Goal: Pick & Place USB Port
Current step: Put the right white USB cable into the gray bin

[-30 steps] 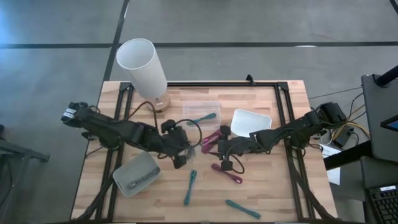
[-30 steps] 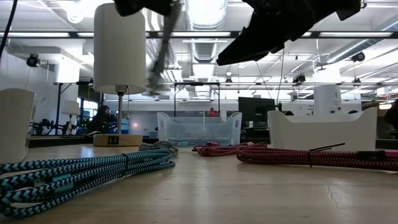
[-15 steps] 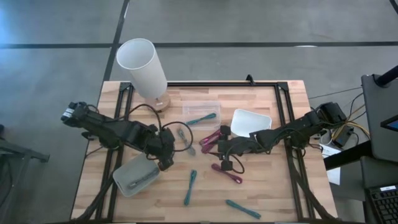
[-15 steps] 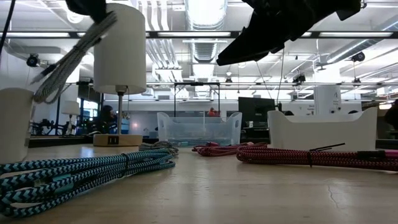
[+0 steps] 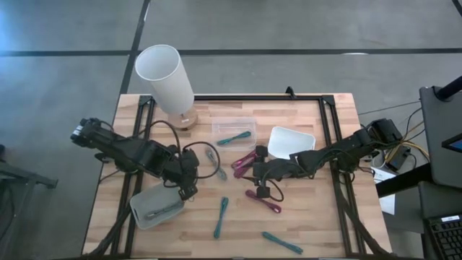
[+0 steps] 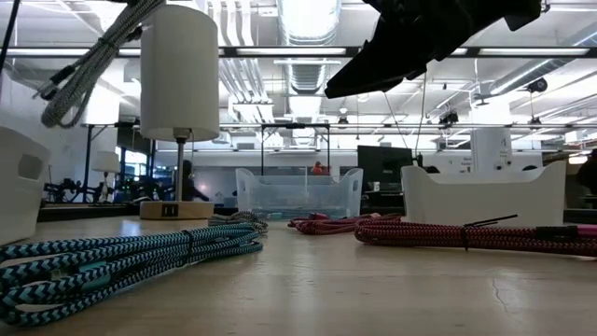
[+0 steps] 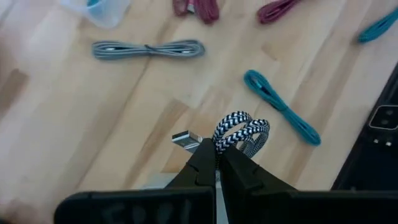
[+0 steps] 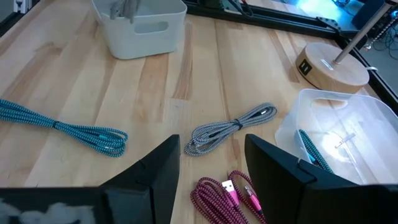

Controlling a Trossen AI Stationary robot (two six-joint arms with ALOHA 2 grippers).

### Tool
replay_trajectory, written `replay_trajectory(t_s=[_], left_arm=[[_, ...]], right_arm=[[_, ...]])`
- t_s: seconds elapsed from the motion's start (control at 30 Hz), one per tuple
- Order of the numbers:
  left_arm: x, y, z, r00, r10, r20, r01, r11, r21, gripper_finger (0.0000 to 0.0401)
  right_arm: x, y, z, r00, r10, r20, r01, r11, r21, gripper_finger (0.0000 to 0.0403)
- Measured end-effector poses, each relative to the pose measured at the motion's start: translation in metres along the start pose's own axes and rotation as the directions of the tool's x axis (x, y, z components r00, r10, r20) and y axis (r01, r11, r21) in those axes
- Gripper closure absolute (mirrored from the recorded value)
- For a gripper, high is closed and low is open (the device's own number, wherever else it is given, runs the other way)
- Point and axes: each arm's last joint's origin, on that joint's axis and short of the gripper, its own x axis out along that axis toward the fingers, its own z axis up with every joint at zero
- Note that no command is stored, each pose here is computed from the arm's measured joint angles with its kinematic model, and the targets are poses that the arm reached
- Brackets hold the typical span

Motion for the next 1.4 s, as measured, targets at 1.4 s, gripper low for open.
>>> replay_trajectory(t_s=[1.4], left_arm=[[0.126, 0.040, -0.093, 0.838, 0.096, -0.538, -0.088, 0.995, 0.040, 0.0394]], right_arm=[[0.000, 0.000, 0.000, 1.000, 0.000, 0.000, 0.000, 1.000, 0.000, 0.0225]])
